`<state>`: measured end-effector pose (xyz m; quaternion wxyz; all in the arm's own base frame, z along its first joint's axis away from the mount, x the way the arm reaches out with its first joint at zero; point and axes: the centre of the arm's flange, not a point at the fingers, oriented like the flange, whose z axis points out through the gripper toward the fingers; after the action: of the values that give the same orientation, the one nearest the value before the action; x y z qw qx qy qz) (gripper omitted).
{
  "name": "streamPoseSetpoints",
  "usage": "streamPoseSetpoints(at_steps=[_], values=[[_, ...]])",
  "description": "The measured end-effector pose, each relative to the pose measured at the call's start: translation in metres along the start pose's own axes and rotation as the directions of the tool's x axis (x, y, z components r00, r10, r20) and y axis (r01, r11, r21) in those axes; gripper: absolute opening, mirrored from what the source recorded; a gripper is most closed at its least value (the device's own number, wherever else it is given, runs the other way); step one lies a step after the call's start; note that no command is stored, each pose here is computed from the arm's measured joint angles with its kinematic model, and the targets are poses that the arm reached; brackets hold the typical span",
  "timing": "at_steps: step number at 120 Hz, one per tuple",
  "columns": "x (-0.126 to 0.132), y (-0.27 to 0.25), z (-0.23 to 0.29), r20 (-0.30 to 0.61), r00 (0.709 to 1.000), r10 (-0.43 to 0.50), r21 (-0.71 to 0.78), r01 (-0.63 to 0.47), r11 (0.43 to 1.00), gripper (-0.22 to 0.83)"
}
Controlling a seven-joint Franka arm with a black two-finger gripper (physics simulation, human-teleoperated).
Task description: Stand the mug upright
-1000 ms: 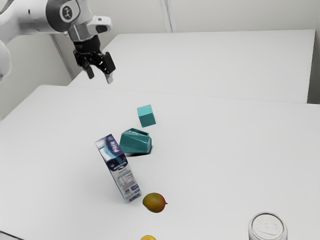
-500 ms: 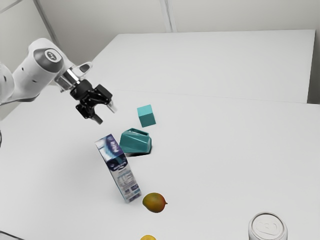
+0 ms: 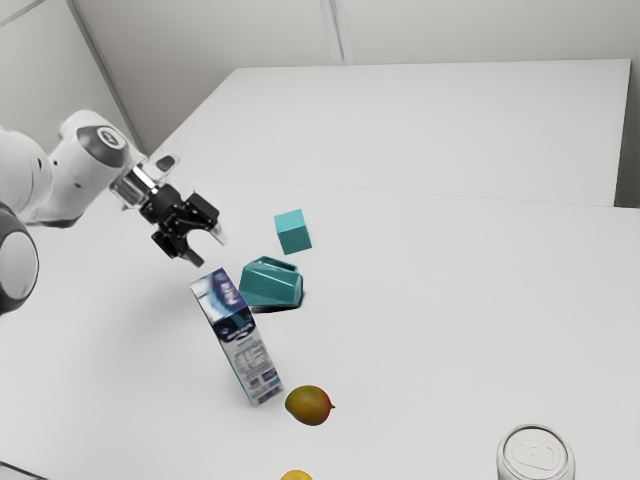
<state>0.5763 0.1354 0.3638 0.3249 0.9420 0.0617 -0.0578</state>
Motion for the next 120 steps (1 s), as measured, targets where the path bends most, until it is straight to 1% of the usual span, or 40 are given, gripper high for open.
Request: streamPoseSetpoints(at_steps=[46,81,85,89,107,120], values=[[0.016,-0.002,0.055,0.018,1.000,0.024,-0.113,-0.021,0.993,0.61],[0.026,-0.002,0.084,0.011,0.999,0.033,-0.153,-0.031,0.988,0.60],[0.027,-0.001,0.086,0.010,0.999,0.035,-0.156,-0.033,0.987,0.57],[0.027,0.001,0.088,0.009,0.999,0.038,-0.158,-0.036,0.987,0.53],[0.029,0.006,0.090,0.001,0.999,0.040,-0.169,-0.039,0.985,0.26],[0.030,0.015,0.094,0.002,0.999,0.050,-0.179,-0.049,0.983,0.14]])
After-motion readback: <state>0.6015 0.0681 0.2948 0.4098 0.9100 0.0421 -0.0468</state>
